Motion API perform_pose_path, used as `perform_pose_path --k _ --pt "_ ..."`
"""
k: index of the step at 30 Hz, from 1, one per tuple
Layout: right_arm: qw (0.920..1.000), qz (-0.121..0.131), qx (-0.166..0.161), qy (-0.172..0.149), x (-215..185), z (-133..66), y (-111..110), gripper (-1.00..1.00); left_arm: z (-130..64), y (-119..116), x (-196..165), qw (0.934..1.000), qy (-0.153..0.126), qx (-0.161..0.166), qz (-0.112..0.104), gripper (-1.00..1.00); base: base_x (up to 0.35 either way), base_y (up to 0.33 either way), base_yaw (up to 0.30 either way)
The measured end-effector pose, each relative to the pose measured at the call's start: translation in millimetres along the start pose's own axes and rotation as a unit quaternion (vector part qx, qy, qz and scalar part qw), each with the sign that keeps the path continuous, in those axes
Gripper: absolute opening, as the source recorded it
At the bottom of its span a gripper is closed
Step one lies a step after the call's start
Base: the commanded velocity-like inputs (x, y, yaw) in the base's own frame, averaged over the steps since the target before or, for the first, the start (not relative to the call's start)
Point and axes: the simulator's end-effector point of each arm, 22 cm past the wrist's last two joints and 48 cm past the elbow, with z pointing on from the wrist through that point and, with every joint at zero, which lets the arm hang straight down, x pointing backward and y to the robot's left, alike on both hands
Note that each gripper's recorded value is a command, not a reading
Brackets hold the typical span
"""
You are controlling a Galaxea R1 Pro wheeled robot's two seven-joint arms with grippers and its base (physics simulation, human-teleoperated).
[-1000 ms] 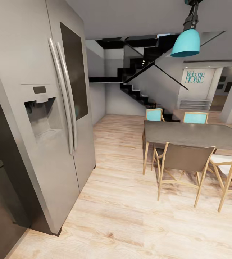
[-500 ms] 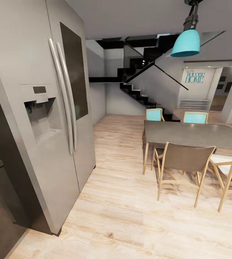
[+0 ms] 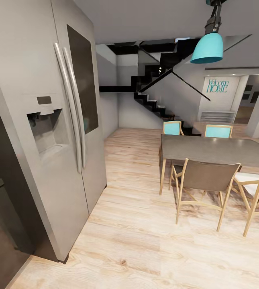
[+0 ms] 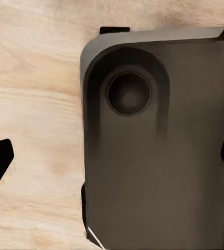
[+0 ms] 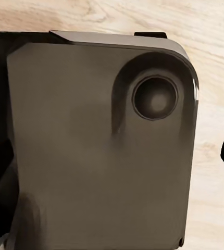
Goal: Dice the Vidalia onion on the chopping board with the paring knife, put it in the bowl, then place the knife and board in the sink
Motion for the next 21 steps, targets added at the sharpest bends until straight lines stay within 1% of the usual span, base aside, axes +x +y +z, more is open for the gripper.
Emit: perform_pose_path --k 1,2,3,4,6,8,9,10,12,13,14,21 --pt "1.0000 0.001 0.002 -0.007 -4 0.1 -2 1.00 -0.2 4 -15 0.9998 -0.021 -0.003 0.000 1.00 0.000 0.000 0.000" --pt "0.9998 0.002 0.003 -0.018 -11 0.0 -4 1.00 -0.5 6 -25 0.9994 -0.035 -0.004 0.000 1.00 0.000 0.000 0.000" --pt "0.9996 0.002 0.004 -0.028 -17 -0.1 -4 1.00 -0.8 7 -30 0.9991 -0.041 -0.005 0.000 1.00 0.000 0.000 0.000" --pt "0.9985 0.002 0.004 -0.055 -34 -0.9 -5 1.00 -1.6 9 -42 0.9985 -0.055 -0.006 0.000 1.00 0.000 0.000 0.000" --pt "0.9924 0.003 0.004 -0.123 -75 -6.1 -4 1.00 -5.6 14 -76 0.9957 -0.093 -0.009 0.001 1.00 0.000 0.000 0.000" --pt "0.9839 0.003 0.005 -0.179 -106 -13.8 -5 1.00 -14.4 19 -120 0.9901 -0.140 -0.012 0.002 1.00 0.000 0.000 0.000" --pt "0.9767 0.003 0.005 -0.215 -127 -20.4 -6 1.00 -22.6 22 -149 0.9852 -0.171 -0.014 0.002 1.00 0.000 0.000 0.000" --pt "0.9705 0.003 0.005 -0.241 -144 -26.2 -6 1.00 -28.1 23 -165 0.9819 -0.189 -0.015 0.003 1.00 0.000 0.000 0.000" --pt "0.9579 0.003 0.005 -0.287 -178 -38.8 -6 1.00 -37.1 23 -189 0.9765 -0.215 -0.016 0.003 1.00 0.000 0.000 0.000" --pt "0.9494 0.003 0.005 -0.314 -199 -48.0 -6 1.00 -42.2 23 -201 0.9735 -0.228 -0.016 0.003 1.00 0.000 0.000 0.000" --pt "0.9440 0.004 0.006 -0.330 -211 -53.8 -7 1.00 -44.7 25 -206 0.9720 -0.234 -0.017 0.004 1.00 0.000 0.000 0.000" --pt "0.9433 0.005 0.005 -0.332 -212 -54.4 -6 1.00 -42.3 26 -200 0.9734 -0.229 -0.017 0.003 1.00 0.000 0.000 0.010"
